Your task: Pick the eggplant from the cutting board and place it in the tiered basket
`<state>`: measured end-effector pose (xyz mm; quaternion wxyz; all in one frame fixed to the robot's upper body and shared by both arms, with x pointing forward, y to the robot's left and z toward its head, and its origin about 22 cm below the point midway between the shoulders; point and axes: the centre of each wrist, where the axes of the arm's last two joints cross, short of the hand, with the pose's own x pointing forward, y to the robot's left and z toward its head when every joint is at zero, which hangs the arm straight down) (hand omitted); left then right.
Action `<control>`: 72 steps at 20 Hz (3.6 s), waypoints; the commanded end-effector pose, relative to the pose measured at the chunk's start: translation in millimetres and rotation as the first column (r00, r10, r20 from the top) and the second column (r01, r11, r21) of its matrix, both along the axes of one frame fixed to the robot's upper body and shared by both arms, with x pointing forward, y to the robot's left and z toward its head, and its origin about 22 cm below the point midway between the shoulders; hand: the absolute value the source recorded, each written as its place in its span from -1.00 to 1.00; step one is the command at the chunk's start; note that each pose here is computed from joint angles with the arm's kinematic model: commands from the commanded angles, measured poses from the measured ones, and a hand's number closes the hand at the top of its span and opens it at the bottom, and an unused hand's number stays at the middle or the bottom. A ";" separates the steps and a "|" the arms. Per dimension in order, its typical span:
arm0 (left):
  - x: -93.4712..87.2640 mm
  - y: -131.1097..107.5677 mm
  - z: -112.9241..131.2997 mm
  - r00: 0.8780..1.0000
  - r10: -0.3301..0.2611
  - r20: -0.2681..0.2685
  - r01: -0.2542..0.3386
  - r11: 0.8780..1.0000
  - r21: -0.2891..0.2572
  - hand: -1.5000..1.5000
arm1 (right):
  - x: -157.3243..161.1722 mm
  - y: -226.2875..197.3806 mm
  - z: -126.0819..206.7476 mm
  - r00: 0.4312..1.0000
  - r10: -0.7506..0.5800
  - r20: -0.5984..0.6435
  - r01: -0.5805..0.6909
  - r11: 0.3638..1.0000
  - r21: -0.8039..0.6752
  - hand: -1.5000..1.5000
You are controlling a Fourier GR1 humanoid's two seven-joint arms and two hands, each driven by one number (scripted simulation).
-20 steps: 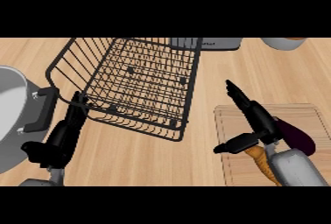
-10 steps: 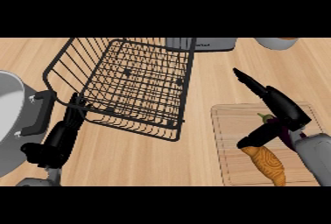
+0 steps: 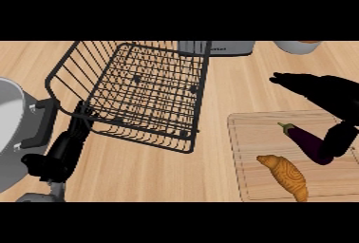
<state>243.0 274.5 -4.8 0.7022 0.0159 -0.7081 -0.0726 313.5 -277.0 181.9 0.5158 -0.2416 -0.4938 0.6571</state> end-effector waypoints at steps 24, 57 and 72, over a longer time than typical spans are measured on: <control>20.0 -35.7 -21.8 0.993 -0.108 -0.040 0.107 0.994 -0.030 0.00 | -48.7 31.3 -24.4 0.977 -0.213 -0.021 0.186 0.893 -0.411 -1.00; 26.7 -29.6 -9.9 0.992 -0.116 -0.042 0.115 0.993 -0.022 0.00 | -14.4 -28.5 -139.4 0.987 -0.161 -0.023 0.151 0.960 -0.236 1.00; 24.3 -24.2 -12.3 0.995 -0.091 -0.047 0.091 0.996 -0.021 0.00 | -31.0 -20.2 -123.9 0.953 -0.279 0.116 0.293 0.947 -0.131 1.00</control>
